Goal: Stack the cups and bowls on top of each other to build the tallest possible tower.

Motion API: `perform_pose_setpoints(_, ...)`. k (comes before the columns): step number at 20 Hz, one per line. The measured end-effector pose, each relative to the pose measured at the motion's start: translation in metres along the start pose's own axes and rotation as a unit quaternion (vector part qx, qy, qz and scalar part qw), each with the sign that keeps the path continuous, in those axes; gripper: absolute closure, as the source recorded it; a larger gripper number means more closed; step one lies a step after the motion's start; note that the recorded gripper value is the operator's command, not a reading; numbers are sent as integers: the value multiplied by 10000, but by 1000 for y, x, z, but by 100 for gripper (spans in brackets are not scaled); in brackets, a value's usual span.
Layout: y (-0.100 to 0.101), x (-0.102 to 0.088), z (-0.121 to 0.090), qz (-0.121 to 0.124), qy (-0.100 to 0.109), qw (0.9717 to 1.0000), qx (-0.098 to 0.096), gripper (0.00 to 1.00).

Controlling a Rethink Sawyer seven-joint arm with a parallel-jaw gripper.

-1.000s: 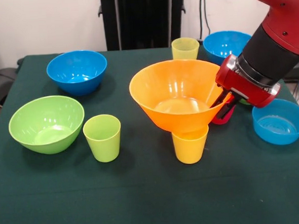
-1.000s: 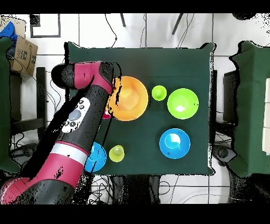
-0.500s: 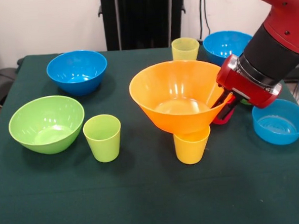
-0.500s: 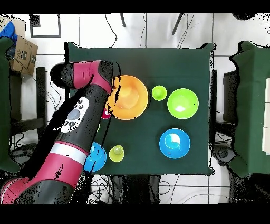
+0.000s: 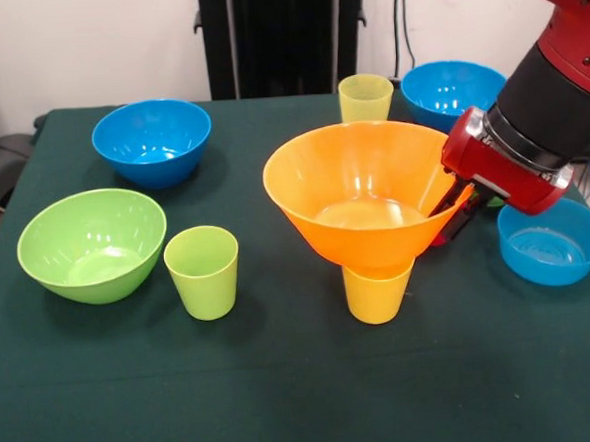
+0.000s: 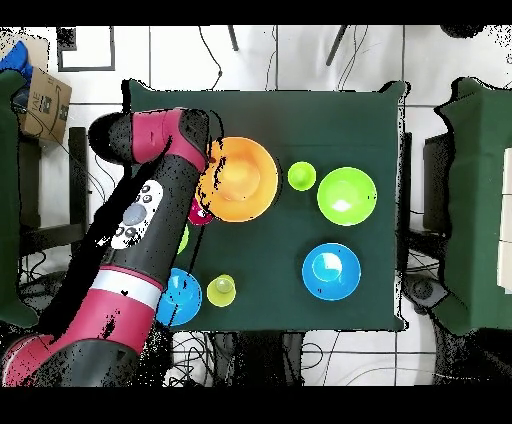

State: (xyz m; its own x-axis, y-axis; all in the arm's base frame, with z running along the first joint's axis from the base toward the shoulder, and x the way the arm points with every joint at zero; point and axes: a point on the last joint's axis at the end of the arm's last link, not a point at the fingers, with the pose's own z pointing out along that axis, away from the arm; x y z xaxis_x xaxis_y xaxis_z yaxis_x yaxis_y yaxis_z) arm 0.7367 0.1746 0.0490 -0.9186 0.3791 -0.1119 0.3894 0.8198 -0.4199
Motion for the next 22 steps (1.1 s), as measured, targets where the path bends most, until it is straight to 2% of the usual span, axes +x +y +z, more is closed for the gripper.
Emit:
perform_pose_setpoints(8, 6, -3, -5, -41, -51, 10000, -22, 100)
perform_pose_setpoints(22, 11, 5, 3, -98, -8, 9999, 29, 100)
